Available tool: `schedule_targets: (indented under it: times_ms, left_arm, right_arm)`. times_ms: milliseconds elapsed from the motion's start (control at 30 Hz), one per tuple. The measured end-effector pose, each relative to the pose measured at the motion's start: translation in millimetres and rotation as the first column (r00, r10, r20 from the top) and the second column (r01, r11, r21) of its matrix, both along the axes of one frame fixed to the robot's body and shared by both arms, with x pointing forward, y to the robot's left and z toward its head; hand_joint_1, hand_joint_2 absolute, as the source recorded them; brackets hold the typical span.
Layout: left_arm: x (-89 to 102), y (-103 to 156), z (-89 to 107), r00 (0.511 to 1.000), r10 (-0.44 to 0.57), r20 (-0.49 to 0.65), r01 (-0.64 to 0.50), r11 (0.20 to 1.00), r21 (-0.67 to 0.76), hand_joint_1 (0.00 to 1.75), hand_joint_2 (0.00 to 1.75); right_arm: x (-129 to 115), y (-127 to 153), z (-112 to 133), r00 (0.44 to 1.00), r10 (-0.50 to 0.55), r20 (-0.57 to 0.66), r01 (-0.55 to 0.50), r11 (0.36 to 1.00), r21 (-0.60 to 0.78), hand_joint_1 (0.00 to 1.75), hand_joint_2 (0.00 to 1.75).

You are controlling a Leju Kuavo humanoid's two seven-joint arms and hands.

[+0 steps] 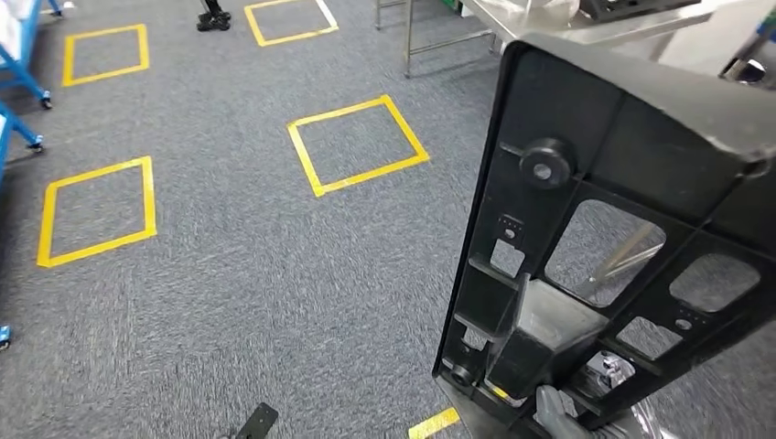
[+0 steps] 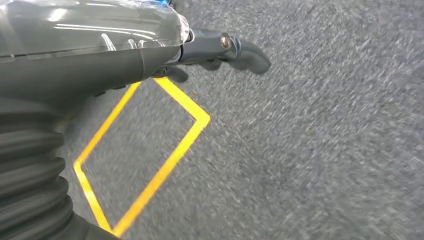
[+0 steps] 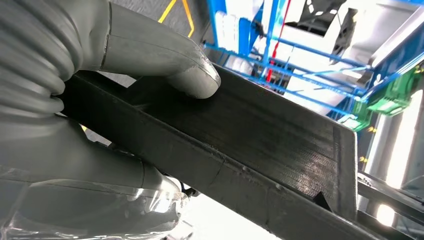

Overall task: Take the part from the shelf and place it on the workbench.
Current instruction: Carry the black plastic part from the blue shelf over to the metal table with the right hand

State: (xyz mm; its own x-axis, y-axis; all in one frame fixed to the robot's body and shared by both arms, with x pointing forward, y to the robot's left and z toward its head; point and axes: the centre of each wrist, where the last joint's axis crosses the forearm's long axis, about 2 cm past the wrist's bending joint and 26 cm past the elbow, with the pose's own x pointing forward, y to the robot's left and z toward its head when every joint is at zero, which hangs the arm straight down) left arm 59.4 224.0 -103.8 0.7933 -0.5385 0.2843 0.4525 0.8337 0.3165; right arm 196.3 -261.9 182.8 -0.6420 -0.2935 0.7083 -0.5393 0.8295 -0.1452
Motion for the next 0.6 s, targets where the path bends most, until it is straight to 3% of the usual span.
schedule_targets:
  times_ms: [600]
  left_arm:
    - [1.3, -1.1, 0.4, 1.000, 0.010, -0.004, -0.010, 1.000, 0.001, 0.00, 1.75]
  right_arm:
    - [11.2, 0.5, 7.2, 1.000, -0.004, 0.020, 0.004, 1.000, -0.008, 1.75, 1.75]
